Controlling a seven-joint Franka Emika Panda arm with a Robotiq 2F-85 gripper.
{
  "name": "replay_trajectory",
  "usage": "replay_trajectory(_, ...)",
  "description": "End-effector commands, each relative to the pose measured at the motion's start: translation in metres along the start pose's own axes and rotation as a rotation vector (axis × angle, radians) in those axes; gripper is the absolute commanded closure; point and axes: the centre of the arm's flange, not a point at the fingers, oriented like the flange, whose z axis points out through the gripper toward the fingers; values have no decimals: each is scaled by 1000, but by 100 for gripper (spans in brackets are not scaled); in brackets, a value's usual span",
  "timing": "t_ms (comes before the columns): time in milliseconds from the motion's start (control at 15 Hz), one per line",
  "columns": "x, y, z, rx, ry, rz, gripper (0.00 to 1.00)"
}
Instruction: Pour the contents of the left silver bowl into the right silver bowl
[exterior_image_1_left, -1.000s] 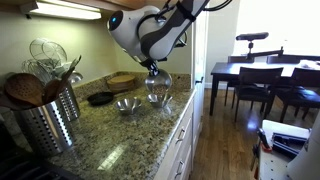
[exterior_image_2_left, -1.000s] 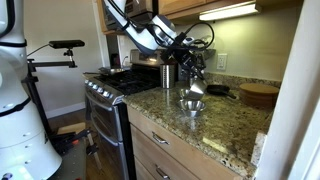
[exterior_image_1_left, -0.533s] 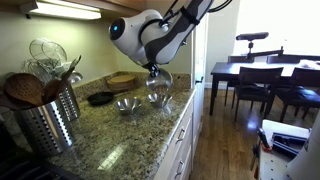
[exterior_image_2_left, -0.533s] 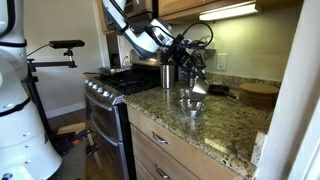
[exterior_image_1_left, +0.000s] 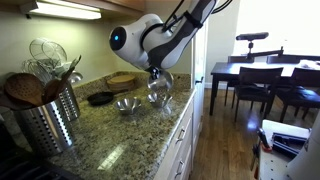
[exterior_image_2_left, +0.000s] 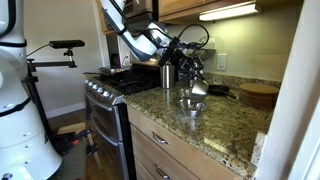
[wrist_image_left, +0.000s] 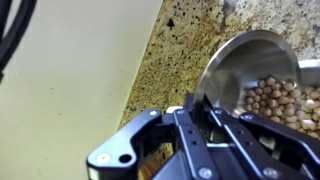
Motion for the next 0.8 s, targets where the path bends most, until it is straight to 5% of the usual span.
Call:
replay_trajectory(0,-20,-9,-17,-67,2,16,92)
replay_trajectory(733,-16,-26,-34,-227,26,16,92)
